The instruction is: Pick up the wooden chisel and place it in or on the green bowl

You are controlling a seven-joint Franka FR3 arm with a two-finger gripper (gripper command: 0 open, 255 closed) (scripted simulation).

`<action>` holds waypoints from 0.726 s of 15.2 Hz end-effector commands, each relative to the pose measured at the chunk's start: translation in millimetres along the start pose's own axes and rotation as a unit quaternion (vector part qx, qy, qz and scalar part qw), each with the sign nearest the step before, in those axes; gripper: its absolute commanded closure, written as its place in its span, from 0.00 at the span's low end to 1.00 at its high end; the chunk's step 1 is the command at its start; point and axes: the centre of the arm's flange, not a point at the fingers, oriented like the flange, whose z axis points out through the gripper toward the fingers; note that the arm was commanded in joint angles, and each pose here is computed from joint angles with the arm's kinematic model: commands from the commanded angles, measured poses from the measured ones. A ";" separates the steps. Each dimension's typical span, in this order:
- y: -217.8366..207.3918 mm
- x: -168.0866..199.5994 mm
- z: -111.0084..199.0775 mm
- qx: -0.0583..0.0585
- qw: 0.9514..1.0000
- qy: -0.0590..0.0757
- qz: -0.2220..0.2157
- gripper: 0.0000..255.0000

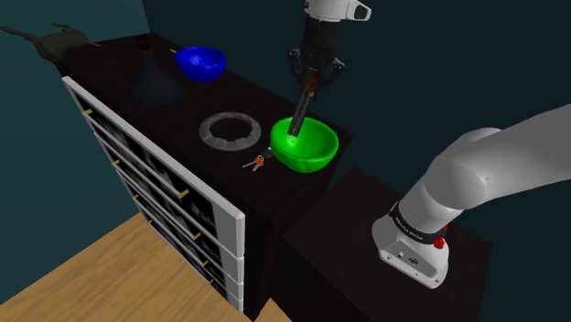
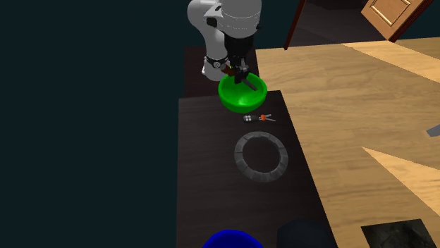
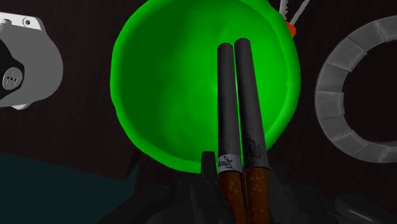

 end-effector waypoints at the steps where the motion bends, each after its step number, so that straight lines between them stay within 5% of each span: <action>1: 21.3 -15.5 -2.8 0.000 1.000 0.000 0.000 1.00; 11: 28.8 -20.8 44.8 0.000 1.000 0.000 0.000 1.00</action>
